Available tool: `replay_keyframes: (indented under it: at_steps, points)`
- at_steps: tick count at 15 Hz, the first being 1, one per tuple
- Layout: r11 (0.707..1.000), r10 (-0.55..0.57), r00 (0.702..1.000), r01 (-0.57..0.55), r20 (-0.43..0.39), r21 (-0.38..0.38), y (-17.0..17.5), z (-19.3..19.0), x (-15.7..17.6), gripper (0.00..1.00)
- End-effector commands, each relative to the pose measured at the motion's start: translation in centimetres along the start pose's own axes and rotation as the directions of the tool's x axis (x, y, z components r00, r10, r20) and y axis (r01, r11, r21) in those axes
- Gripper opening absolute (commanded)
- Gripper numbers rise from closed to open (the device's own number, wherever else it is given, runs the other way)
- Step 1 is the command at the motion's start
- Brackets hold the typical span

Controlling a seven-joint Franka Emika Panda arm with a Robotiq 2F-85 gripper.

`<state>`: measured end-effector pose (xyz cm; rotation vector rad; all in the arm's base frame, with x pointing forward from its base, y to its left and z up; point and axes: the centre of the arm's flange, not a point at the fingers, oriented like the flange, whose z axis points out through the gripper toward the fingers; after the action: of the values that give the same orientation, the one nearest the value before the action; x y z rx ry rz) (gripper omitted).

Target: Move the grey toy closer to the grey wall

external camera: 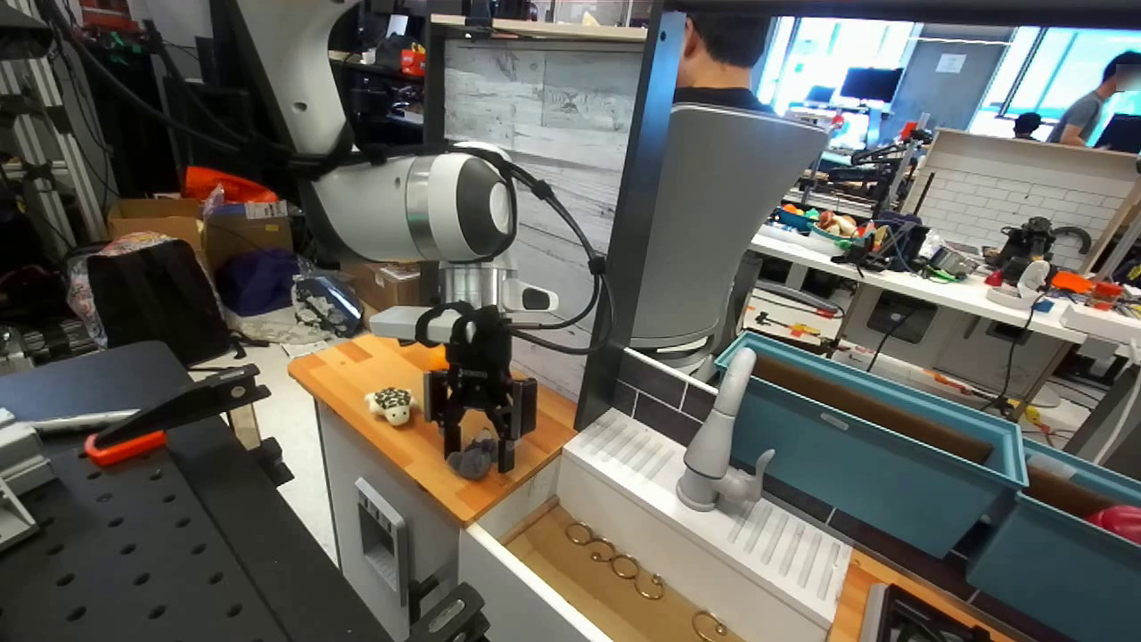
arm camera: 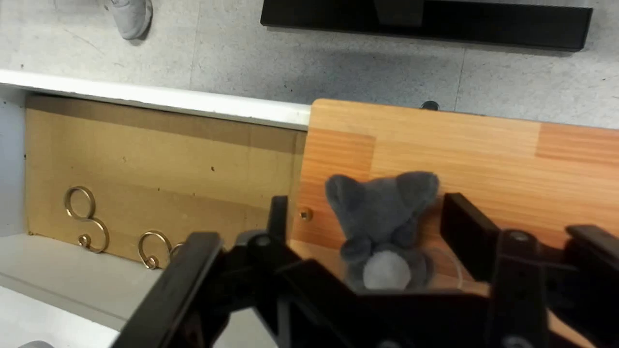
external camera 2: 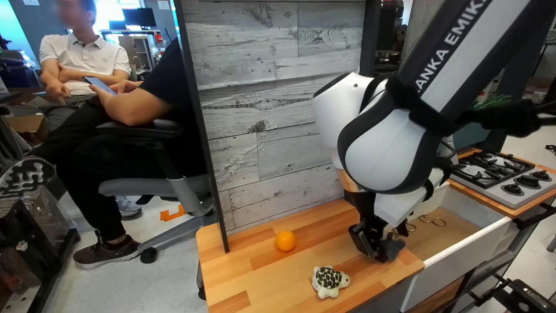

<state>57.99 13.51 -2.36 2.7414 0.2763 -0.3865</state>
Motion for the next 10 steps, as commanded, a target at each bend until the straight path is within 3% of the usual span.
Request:
replay_keyframes:
  at_steps: [1, 7, 9, 10]
  points:
    - [1.0, 0.0, 1.0, 0.0, 0.031, 0.015, -0.9, -1.5, 1.1, 0.5]
    - [0.995, -0.002, 1.0, 0.001, 0.009, 0.097, -2.2, -5.1, 1.6, 0.05]
    - [0.992, 0.012, 1.0, -0.01, -0.013, 0.127, -2.3, -6.6, 2.2, 0.0]
    - [0.99, 0.016, 0.999, -0.011, -0.033, 0.141, -2.3, -7.6, 2.6, 0.03]
